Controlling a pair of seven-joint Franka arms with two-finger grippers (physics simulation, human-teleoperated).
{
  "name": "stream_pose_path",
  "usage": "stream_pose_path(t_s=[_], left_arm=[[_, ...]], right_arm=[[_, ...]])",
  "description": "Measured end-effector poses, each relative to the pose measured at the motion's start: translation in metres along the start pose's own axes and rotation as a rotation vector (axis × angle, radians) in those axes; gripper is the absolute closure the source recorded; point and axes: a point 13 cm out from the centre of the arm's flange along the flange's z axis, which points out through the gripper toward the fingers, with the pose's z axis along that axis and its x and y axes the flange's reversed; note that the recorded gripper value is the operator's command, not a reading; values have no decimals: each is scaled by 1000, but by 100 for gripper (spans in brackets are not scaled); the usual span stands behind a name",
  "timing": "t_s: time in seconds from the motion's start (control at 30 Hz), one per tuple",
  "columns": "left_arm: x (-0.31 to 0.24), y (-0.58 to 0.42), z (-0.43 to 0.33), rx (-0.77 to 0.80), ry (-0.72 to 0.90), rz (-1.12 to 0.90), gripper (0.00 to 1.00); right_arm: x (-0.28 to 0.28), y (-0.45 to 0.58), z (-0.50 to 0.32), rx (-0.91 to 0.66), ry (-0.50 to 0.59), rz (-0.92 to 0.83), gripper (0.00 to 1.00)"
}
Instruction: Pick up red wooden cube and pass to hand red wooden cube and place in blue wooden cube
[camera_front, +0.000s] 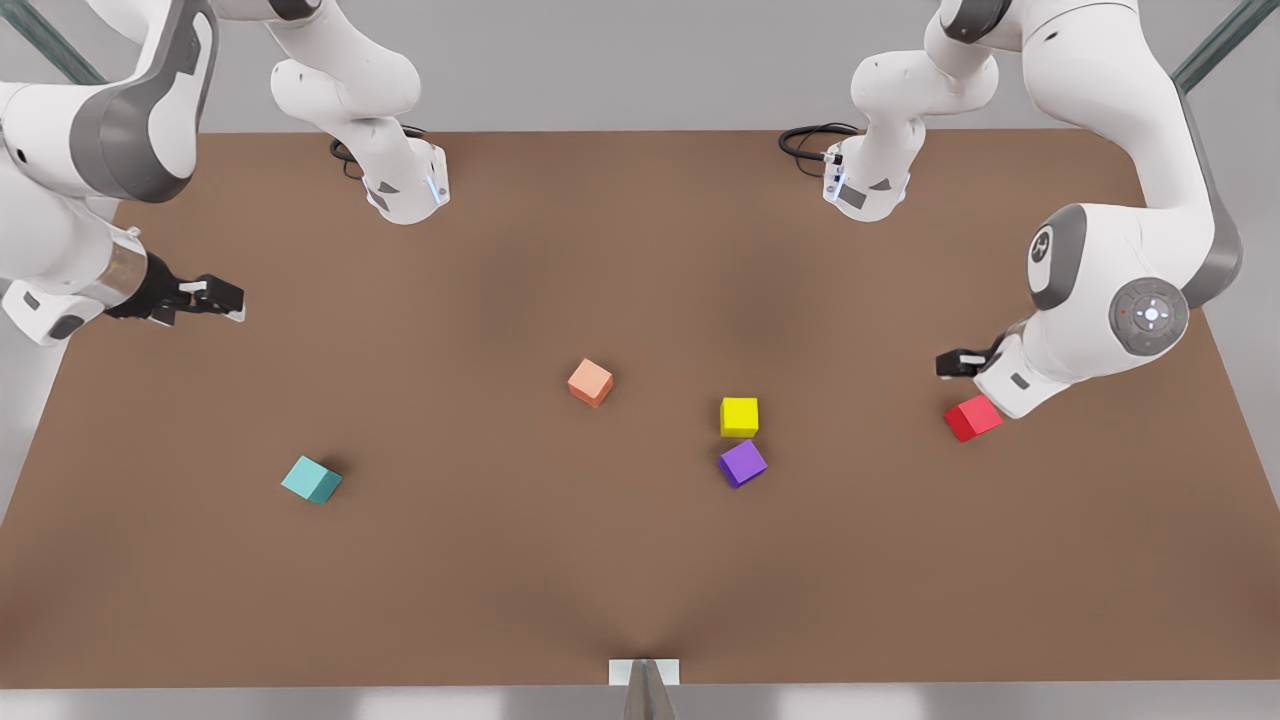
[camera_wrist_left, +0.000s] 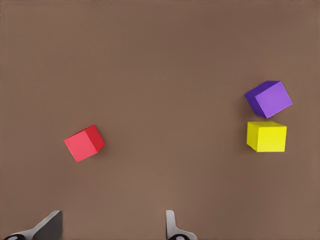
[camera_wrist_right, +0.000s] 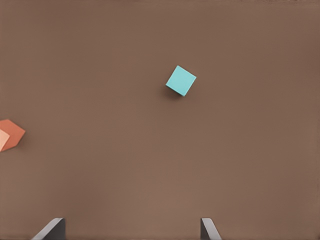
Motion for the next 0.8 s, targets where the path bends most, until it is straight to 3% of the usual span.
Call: stream_pose_path(t_s=[0.1, 0.23, 0.37, 0.8], left_arm=[[-5, 8, 18, -1, 13, -20, 0], [-11, 93, 144, 39, 122, -194, 0], [-13, 115, 218, 78, 108, -273, 0], [-23, 160, 309, 115, -4, -432, 0]], right_arm=[[-1, -1, 0, 2, -1, -14, 0], [0, -3, 0, 2, -1, -27, 0], [0, -1, 3, 6, 7, -43, 0], [2, 3, 9, 18, 31, -78, 0]])
